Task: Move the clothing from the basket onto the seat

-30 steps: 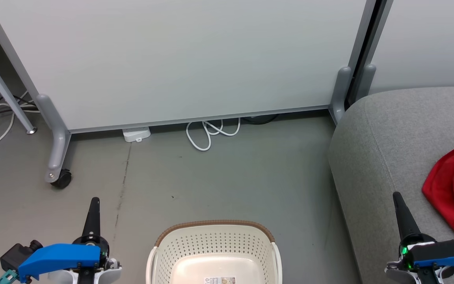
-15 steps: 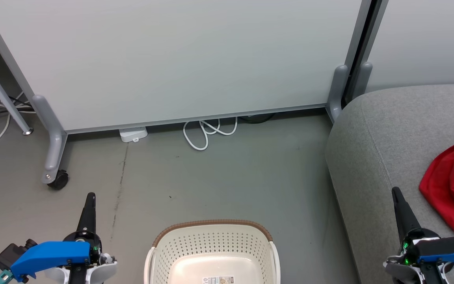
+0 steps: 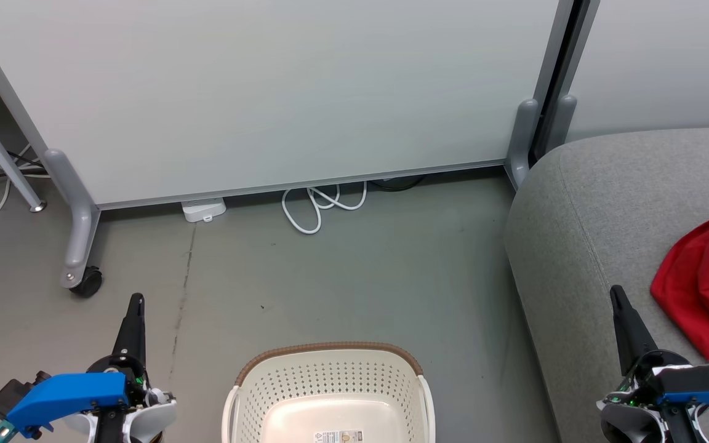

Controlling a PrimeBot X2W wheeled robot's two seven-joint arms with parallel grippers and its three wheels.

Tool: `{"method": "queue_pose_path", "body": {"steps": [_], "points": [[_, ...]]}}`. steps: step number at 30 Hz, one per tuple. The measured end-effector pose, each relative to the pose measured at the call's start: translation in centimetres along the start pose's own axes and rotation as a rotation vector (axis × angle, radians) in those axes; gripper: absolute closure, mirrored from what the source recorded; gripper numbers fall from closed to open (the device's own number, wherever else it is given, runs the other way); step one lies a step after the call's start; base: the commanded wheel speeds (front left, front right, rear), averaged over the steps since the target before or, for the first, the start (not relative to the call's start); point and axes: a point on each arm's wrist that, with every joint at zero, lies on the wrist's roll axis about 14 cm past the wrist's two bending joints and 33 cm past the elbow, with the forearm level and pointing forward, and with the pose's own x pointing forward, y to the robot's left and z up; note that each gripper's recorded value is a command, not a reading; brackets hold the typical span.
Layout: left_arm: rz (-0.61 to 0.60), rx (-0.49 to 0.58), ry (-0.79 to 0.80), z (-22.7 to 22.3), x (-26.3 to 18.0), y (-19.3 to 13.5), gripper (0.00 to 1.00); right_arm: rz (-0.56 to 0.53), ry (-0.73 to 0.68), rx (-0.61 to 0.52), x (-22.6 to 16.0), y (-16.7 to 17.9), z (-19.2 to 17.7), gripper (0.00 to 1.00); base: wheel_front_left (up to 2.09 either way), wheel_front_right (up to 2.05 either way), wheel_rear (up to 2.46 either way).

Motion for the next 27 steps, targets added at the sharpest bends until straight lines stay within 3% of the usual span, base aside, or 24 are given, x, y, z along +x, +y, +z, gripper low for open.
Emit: {"method": "queue_pose_path", "body": {"steps": [15, 27], "points": [[-0.033, -0.094, 0.005, 0.14, 0.51, -0.92, 1.0, 0.018, -0.002, 0.104, 0.08, 0.4, 0.24, 1.0, 0.0, 0.0, 0.0], [-0.036, -0.097, 0.004, 0.16, 0.53, -0.99, 1.0, 0.021, -0.002, 0.107, 0.14, 0.49, 0.25, 1.0, 0.0, 0.0, 0.0]]}}
